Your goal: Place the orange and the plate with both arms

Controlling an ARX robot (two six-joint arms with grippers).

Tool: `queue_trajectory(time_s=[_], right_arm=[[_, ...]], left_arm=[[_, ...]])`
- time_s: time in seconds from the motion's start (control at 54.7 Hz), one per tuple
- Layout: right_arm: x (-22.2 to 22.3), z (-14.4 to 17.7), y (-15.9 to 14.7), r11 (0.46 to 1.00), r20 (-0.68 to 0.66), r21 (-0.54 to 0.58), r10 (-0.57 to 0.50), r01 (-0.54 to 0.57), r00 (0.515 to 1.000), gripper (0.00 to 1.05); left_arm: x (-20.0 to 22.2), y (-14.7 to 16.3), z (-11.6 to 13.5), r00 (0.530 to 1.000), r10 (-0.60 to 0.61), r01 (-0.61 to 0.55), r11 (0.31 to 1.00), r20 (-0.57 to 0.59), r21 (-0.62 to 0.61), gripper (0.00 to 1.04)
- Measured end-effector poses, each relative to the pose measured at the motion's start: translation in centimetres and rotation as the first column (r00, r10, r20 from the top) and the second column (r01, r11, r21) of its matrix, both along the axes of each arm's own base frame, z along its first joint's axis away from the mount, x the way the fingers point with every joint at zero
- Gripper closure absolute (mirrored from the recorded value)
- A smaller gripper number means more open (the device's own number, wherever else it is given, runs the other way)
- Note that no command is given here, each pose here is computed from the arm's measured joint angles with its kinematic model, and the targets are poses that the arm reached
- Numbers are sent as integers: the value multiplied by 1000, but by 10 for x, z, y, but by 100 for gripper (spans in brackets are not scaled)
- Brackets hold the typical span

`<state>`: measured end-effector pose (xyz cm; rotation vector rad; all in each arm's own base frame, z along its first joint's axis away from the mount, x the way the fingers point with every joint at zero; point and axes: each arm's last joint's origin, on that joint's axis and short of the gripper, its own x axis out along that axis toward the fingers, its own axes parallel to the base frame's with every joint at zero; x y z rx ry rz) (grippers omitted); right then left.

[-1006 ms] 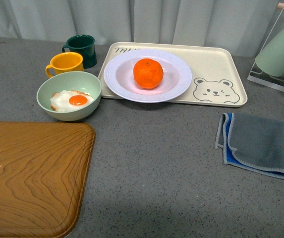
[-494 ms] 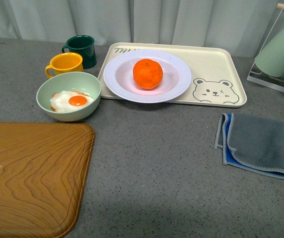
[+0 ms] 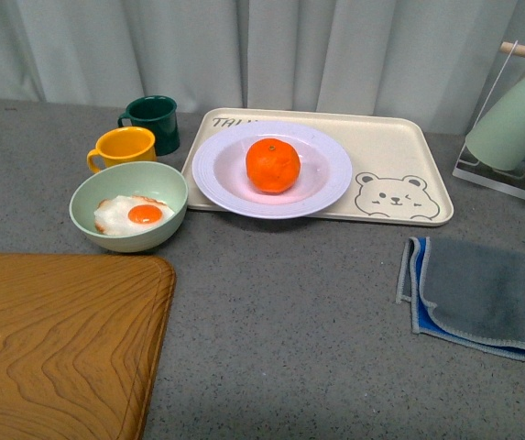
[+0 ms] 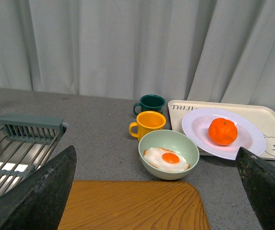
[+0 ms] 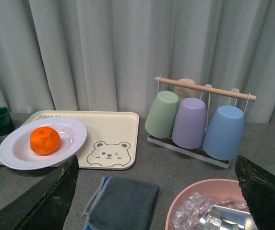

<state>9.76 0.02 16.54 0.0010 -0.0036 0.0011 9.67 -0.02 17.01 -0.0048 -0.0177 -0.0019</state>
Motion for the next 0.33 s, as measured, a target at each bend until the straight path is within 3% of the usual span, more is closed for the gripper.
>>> queue_trajectory(time_s=[0.329], right_arm=[[0,0,0,1000,0,0,0,0,1000,9]], left_arm=[[0,0,0,1000,0,0,1000,0,0,7]])
